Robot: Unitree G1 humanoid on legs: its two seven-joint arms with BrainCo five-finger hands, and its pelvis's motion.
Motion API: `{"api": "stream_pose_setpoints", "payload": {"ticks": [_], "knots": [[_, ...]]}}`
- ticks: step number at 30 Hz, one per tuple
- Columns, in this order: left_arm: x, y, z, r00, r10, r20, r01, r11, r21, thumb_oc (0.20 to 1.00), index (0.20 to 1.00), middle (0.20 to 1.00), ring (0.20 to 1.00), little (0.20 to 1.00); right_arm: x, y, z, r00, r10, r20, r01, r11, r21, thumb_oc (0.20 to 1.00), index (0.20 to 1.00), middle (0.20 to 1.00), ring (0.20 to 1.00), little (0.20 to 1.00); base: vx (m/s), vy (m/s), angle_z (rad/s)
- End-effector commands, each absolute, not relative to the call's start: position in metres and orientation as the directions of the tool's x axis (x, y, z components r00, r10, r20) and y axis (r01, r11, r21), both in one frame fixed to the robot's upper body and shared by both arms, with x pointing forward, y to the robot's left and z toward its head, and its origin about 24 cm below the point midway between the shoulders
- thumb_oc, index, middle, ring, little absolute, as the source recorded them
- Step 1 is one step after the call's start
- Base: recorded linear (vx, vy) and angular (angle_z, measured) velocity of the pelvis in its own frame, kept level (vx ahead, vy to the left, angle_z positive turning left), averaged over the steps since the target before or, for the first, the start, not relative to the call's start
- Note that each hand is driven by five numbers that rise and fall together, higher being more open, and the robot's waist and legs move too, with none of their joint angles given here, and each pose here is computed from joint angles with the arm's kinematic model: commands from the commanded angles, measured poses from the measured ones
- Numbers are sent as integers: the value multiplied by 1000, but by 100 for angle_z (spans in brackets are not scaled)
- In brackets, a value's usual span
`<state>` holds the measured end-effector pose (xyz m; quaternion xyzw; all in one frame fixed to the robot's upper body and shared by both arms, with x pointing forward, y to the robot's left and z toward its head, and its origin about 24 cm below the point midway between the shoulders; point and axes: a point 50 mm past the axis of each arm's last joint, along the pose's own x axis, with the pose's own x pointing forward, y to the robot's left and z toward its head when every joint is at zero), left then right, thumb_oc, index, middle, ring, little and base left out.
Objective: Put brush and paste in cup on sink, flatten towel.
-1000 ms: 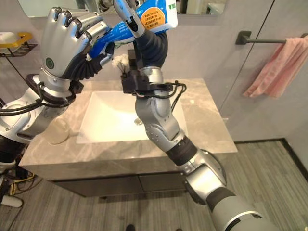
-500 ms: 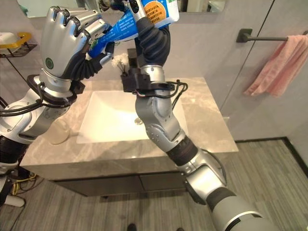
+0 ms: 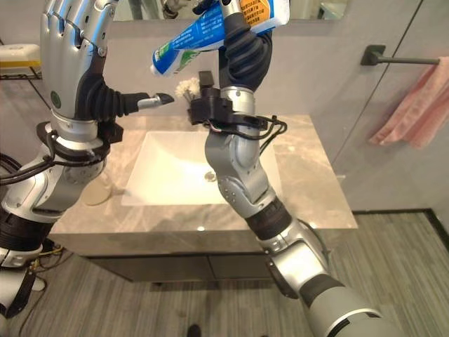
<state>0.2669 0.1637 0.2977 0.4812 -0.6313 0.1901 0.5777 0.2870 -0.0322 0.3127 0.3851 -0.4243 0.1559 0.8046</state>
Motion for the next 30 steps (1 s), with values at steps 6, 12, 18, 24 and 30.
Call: {"api": "stream_pose_setpoints", "payload": {"ticks": [6, 12, 18, 24, 30], "knots": [[232, 208, 281, 175, -232, 957, -808, 521, 274, 1000, 1000, 1000, 1000, 1000, 270, -72, 342, 416, -253, 873, -597, 648, 472, 200, 200, 200, 200, 200, 9, -14, 6], [215, 254, 242, 308, -13, 951, -823, 499, 273, 1000, 1000, 1000, 1000, 1000, 270, -79, 342, 403, -252, 880, -593, 660, 460, 200, 200, 200, 200, 200, 7, -13, 18], [207, 294, 179, 489, 309, 816, -817, 491, 304, 1000, 1000, 1000, 1000, 1000, 276, -81, 337, 418, -205, 885, -577, 693, 433, 200, 200, 200, 200, 200, 3, -9, 19], [209, 309, 131, 615, 476, 629, -770, 535, 348, 1000, 1000, 1000, 1000, 1000, 285, -79, 338, 439, -178, 881, -550, 722, 419, 200, 200, 200, 200, 200, 6, -9, 21], [202, 331, 40, 724, 650, 230, -653, 538, 533, 1000, 1000, 1000, 1000, 1000, 292, -73, 332, 482, -133, 866, -551, 723, 417, 200, 200, 200, 200, 200, 0, 8, 24]]}}
